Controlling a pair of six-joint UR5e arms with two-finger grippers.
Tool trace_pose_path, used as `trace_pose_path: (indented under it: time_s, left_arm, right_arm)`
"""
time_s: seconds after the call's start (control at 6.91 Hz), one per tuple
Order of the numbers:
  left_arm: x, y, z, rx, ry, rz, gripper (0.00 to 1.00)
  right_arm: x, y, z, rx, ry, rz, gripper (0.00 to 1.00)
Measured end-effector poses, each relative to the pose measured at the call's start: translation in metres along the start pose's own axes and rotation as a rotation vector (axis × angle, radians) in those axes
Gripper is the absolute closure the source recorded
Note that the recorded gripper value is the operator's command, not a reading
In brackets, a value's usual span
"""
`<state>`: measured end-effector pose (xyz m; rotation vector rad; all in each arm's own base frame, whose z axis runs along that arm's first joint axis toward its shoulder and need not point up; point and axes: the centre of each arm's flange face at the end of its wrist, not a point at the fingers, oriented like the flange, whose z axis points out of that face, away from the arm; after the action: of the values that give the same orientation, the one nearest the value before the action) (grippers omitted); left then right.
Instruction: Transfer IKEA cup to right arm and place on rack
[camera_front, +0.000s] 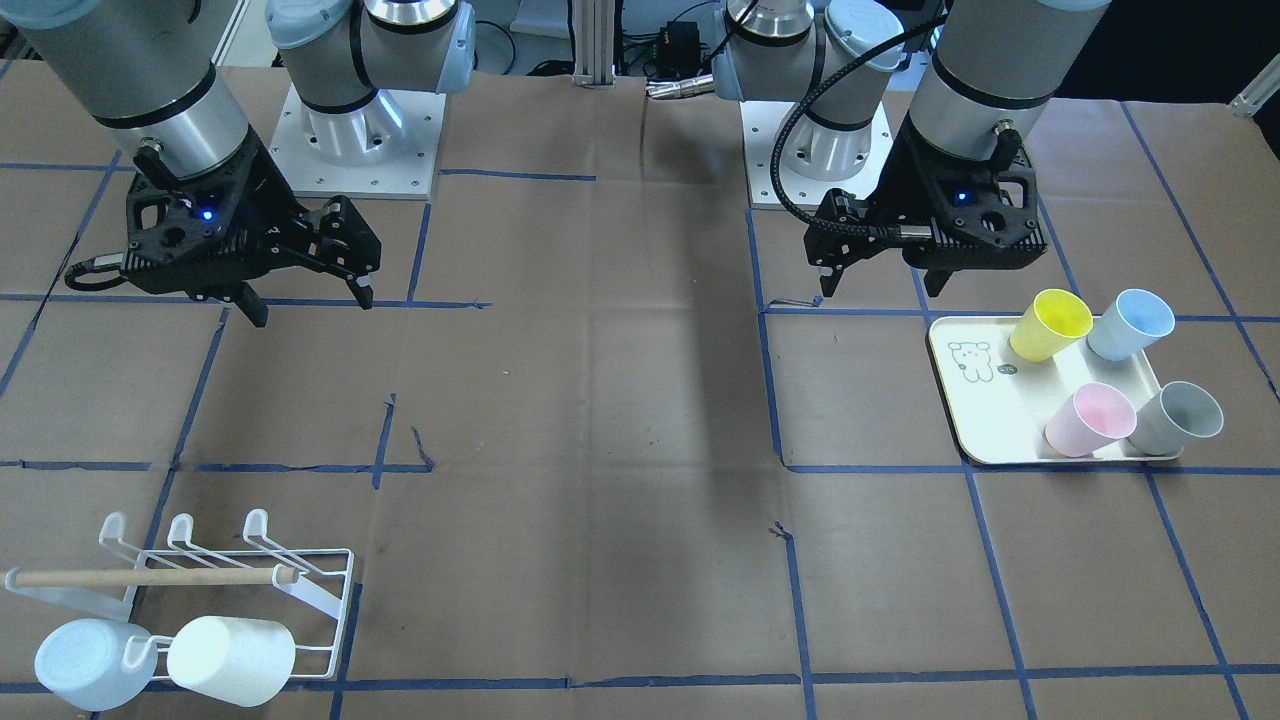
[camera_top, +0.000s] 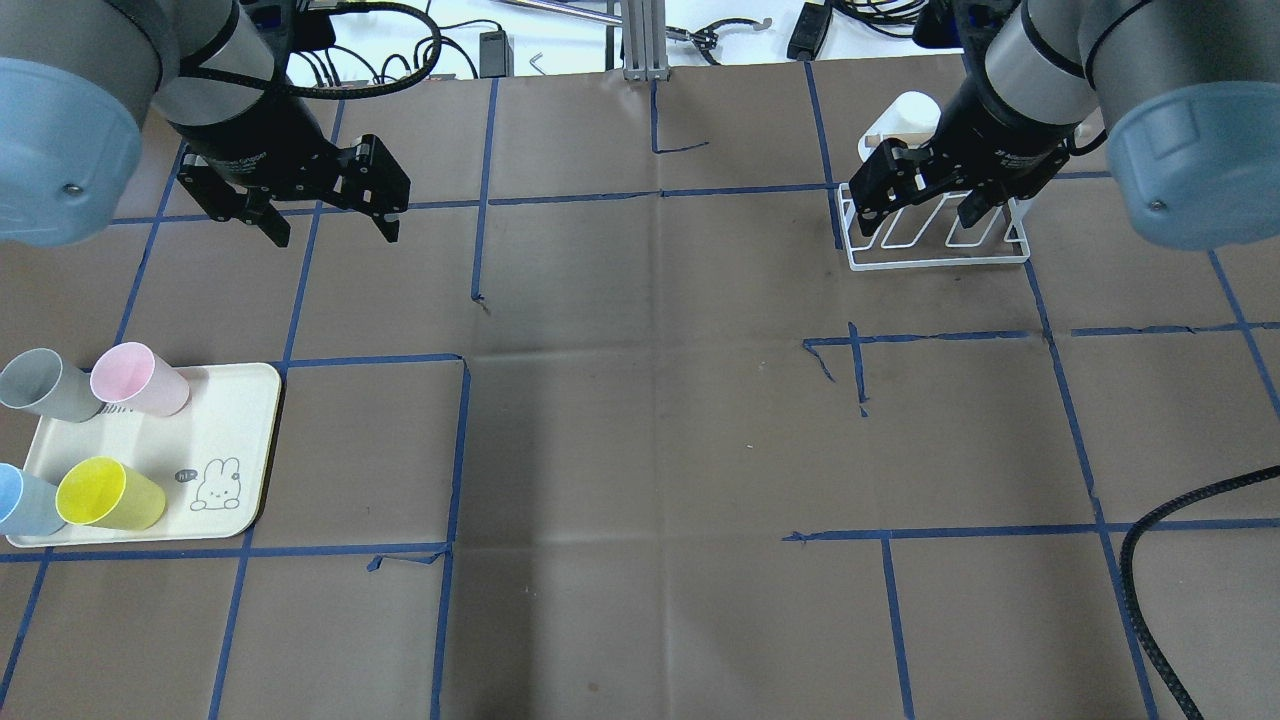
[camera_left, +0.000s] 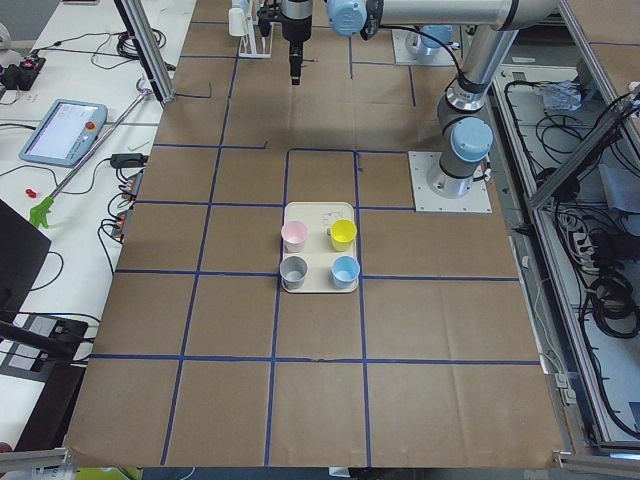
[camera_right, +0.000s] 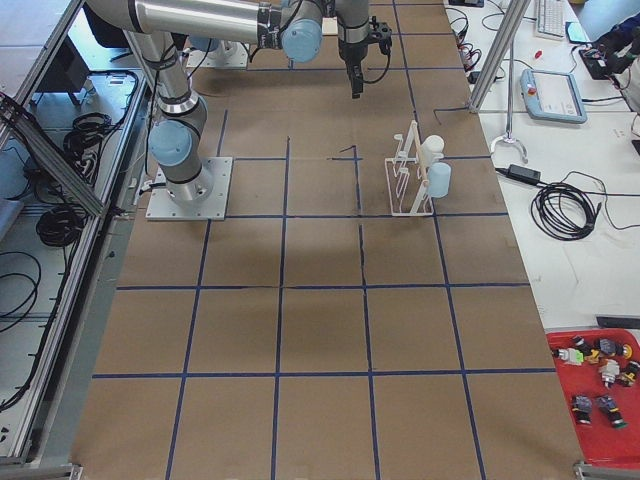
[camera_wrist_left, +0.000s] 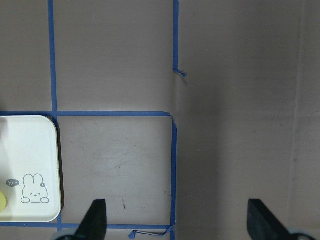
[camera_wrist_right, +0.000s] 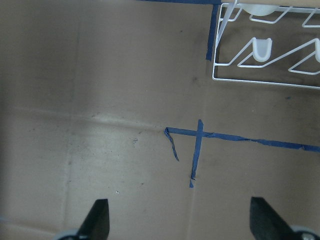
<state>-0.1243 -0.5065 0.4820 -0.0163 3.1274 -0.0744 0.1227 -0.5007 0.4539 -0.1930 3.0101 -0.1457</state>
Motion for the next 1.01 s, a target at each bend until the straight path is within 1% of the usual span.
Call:
trace_pose_path:
  time_s: [0.29, 0.43, 0.58, 0.87, 1.01]
  left_arm:
    - [0.000, 0.000, 0.000, 0.000, 0.000, 0.000, 0.00]
    - [0.000, 0.000, 0.000, 0.000, 0.000, 0.000, 0.00]
    - [0.000, 0.000, 0.000, 0.000, 0.000, 0.000, 0.00]
    - [0.000, 0.000, 0.000, 0.001, 0.000, 0.000, 0.00]
    - [0.000, 0.000, 0.000, 0.001, -0.001, 0.000, 0.00]
  right_arm:
    - [-0.012, 0.017, -0.010, -0.036, 0.040, 0.001, 0.00]
    - [-0.022, 0.023, -0.011, -0.054, 0.069, 0.007, 0.00]
    - [-0.027, 0.026, -0.011, -0.061, 0.083, 0.010, 0.00]
    - [-0.034, 0.030, -0.011, -0.068, 0.117, 0.049, 0.00]
    - [-0.040, 0.032, -0.011, -0.069, 0.124, 0.059, 0.00]
